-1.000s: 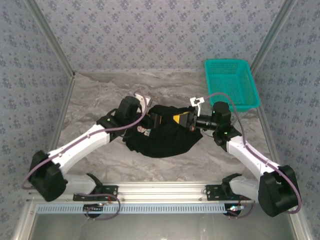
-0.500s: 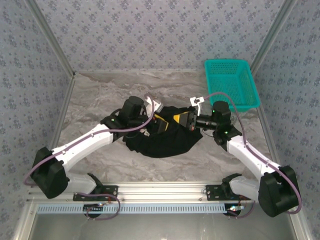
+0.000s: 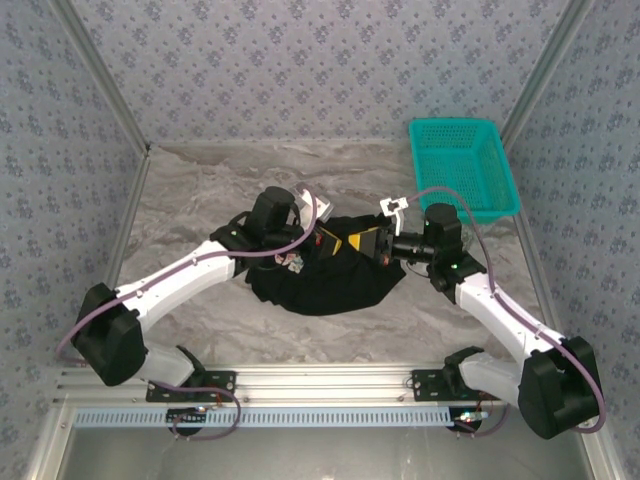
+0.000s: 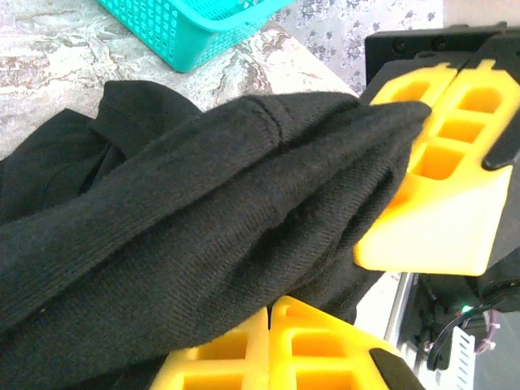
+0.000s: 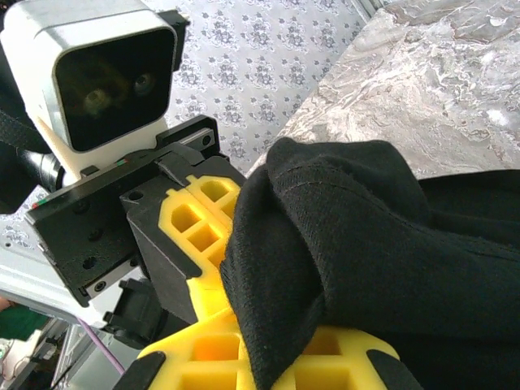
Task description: Fold the inside-out t-shirt
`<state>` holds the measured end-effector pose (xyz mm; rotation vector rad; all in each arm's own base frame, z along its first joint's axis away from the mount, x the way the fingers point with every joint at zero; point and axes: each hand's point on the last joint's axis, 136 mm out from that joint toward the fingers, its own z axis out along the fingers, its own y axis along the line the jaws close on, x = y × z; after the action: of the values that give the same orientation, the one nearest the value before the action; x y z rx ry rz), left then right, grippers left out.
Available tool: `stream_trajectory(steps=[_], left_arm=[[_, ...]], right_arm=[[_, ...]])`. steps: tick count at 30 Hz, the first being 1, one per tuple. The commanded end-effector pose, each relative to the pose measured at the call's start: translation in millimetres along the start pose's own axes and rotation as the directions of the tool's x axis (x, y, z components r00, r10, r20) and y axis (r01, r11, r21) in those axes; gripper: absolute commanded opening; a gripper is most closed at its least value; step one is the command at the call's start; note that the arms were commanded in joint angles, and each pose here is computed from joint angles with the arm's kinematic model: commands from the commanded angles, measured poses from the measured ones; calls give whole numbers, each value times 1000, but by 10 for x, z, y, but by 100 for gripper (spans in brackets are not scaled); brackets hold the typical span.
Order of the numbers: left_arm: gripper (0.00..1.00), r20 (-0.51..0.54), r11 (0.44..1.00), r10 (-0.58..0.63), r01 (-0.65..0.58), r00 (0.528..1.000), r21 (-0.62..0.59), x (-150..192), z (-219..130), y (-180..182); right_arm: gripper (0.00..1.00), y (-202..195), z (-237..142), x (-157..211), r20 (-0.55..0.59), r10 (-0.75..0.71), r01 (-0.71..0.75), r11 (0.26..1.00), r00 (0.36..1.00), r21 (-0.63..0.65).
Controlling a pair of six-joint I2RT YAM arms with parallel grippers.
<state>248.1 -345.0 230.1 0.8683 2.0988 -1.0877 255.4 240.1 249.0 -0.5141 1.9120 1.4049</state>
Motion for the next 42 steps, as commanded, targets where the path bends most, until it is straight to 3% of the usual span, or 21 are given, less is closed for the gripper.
stream_trajectory(steps=[1,3,6,8,10,12,16,19,24,26,28,34,38,42], left_arm=[[0,58,998,41,-44,997,52,-240,-113,-170],[0,87,997,35,-42,996,72,-296,-224,-241],[0,144,991,-7,-13,990,133,-410,-398,-390],[0,154,989,-39,16,987,145,-465,-454,-432],[0,157,987,-74,50,985,153,-524,-494,-441],[0,157,983,-116,91,981,159,-596,-534,-442],[0,127,963,-250,232,960,138,-723,-577,-351],[0,94,936,-340,327,936,131,-763,-559,-291],[0,78,930,-354,343,932,130,-858,-643,-366],[0,70,930,-356,345,932,127,-866,-662,-389],[0,50,928,-356,346,933,136,-852,-666,-436],[0,-25,913,-360,358,932,196,-809,-687,-601],[0,-23,924,-347,346,938,166,-830,-756,-591],[0,52,925,-373,367,926,100,-944,-868,-393]], right_arm=[[0,115,-37,-118,19,-55,55,998,998,0],[0,8,-58,-157,42,-39,36,997,998,63],[1,-315,-124,-155,11,-80,72,947,997,312],[8,-403,-149,-134,-26,-128,127,904,991,407],[23,-464,-191,-170,-19,-145,136,870,989,474],[28,-499,-241,-179,-48,-162,162,834,986,527],[39,-500,-452,-226,-180,-254,308,692,950,653],[45,-317,-475,-224,-229,-343,408,675,911,614],[51,195,-193,-139,-144,-414,437,829,899,349],[60,328,-76,-159,-99,-431,441,856,897,270],[61,376,21,-243,-59,-442,442,863,895,243],[58,275,220,-342,-89,-445,453,856,891,251],[28,408,206,-317,-69,-416,421,891,907,169],[13,569,91,-137,-86,-371,375,927,925,30]])
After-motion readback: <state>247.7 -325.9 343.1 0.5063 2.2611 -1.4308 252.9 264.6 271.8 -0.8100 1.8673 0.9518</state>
